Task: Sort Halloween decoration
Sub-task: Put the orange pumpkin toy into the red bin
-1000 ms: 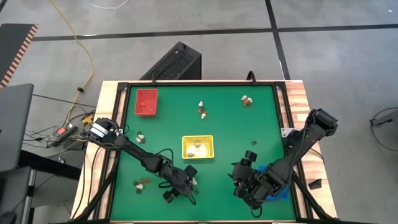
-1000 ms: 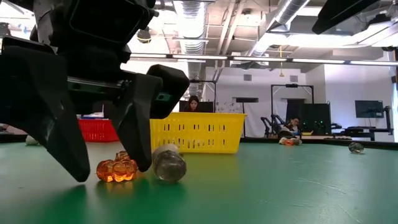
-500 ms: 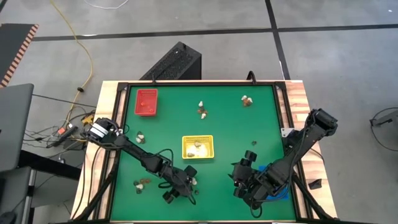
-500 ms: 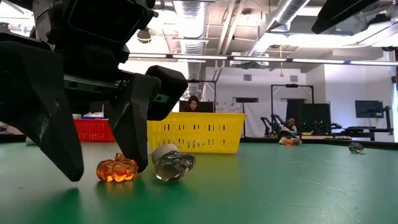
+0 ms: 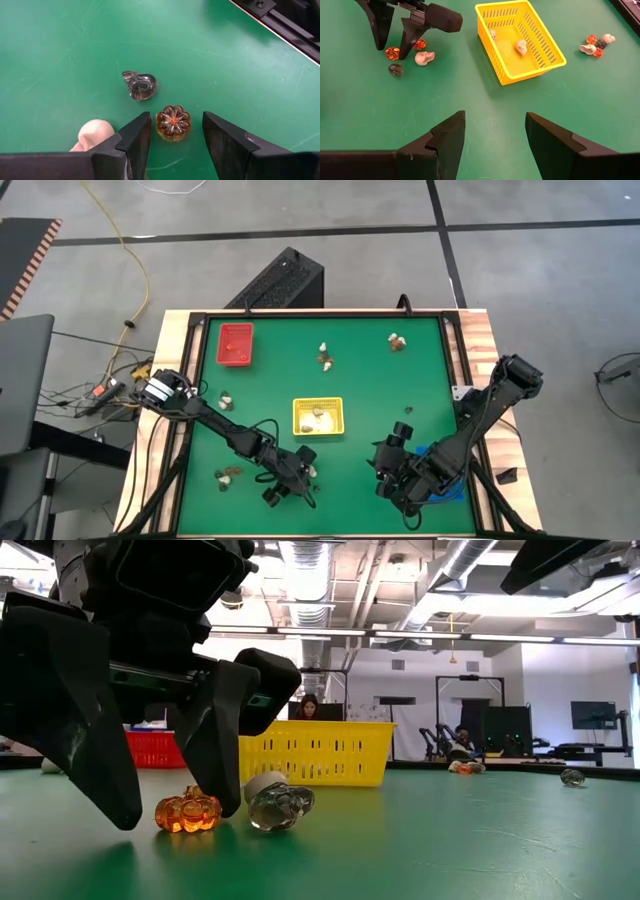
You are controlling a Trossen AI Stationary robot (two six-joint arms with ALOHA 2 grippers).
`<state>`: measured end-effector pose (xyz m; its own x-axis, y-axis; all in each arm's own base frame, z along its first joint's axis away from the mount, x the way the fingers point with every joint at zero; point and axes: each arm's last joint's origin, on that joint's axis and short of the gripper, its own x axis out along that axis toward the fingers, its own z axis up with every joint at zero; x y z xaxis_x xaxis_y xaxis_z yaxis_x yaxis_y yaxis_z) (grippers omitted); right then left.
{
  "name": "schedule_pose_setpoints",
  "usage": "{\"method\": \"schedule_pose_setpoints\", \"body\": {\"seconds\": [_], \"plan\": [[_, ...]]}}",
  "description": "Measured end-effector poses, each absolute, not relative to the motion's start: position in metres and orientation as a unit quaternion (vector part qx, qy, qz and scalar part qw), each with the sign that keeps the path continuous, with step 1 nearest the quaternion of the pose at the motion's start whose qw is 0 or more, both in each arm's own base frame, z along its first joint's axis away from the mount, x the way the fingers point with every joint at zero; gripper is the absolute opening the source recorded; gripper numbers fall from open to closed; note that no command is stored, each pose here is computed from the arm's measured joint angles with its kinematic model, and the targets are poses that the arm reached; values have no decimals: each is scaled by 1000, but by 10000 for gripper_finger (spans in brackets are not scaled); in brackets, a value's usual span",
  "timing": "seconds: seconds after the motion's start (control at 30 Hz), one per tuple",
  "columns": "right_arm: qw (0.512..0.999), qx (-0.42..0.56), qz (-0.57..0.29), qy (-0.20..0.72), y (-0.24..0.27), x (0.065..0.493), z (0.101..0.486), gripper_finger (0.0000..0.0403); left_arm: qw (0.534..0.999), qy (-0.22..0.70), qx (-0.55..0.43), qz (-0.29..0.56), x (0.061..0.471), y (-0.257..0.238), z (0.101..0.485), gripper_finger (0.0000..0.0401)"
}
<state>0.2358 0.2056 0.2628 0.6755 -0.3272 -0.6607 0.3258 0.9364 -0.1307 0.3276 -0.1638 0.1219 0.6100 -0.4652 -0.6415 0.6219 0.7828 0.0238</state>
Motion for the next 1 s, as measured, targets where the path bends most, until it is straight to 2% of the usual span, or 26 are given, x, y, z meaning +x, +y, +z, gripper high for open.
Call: {"method": "schedule_pose_setpoints", "body": {"seconds": [0.5,0.6,0.83,1.0], "plan": [[916,0,-178,361,206,236,263,240,889,327,109,-301,331,-164,110,167],[916,0,-178,361,206,236,263,240,887,330,117,-302,330,-163,110,151],[916,0,-178,361,206,236,263,240,881,355,112,-292,330,-157,106,86],[916,0,-178,361,206,236,263,240,879,353,99,-306,331,-154,109,81]]}}
